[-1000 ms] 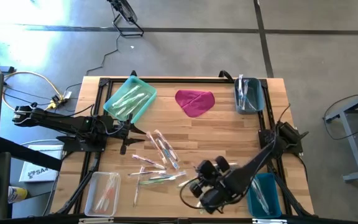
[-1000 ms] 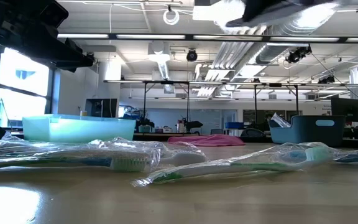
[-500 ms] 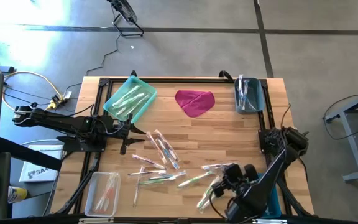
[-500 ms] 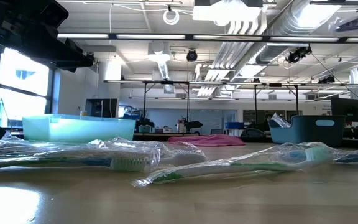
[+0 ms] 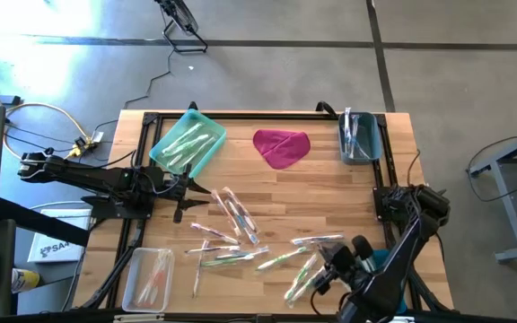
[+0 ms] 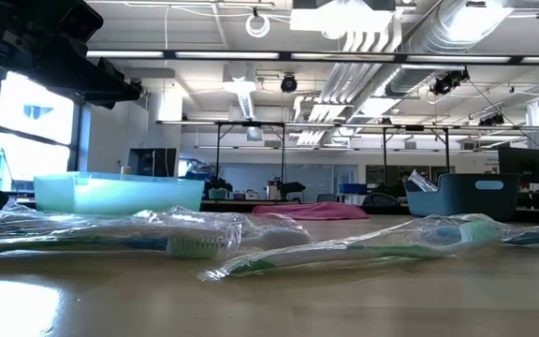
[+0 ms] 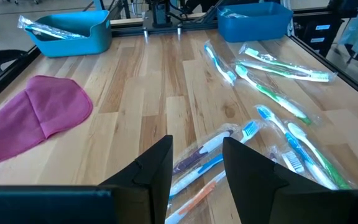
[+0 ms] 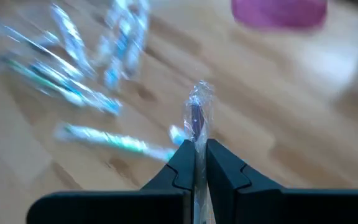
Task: Pick & Place Toothbrushes
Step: Put the purple toothbrush to the dark blue bin bin
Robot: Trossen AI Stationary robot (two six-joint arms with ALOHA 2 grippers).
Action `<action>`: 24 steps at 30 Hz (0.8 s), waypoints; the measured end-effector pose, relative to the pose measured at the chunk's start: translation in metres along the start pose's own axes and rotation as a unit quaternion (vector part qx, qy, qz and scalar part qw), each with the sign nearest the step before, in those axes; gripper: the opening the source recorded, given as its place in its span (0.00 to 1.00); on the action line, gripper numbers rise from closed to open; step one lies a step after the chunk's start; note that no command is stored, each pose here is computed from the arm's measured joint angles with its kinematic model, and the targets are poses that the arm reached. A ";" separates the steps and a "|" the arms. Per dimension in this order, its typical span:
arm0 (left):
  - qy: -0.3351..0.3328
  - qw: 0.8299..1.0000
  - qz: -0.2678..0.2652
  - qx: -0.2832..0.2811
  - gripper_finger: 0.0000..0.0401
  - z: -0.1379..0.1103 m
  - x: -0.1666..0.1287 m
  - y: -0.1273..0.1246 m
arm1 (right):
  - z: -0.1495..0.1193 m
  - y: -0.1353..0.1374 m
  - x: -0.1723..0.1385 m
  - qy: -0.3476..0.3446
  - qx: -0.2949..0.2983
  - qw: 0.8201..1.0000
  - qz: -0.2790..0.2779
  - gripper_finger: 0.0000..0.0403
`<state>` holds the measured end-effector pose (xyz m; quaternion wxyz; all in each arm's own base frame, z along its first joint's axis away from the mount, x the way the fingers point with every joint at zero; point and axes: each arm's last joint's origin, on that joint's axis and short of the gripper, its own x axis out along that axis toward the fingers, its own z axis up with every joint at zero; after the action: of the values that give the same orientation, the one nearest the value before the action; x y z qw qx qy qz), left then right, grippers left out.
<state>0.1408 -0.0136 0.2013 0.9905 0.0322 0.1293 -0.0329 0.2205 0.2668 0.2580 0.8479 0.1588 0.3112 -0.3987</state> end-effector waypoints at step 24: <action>-0.001 1.000 0.000 0.001 0.34 0.000 0.000 0.000 | 0.043 -0.027 0.012 -0.072 -0.121 0.990 -0.005 0.03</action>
<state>0.1409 -0.0136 0.2015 0.9906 0.0328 0.1283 -0.0329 0.2228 0.2205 0.2816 0.8790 0.0243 0.2964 -0.3728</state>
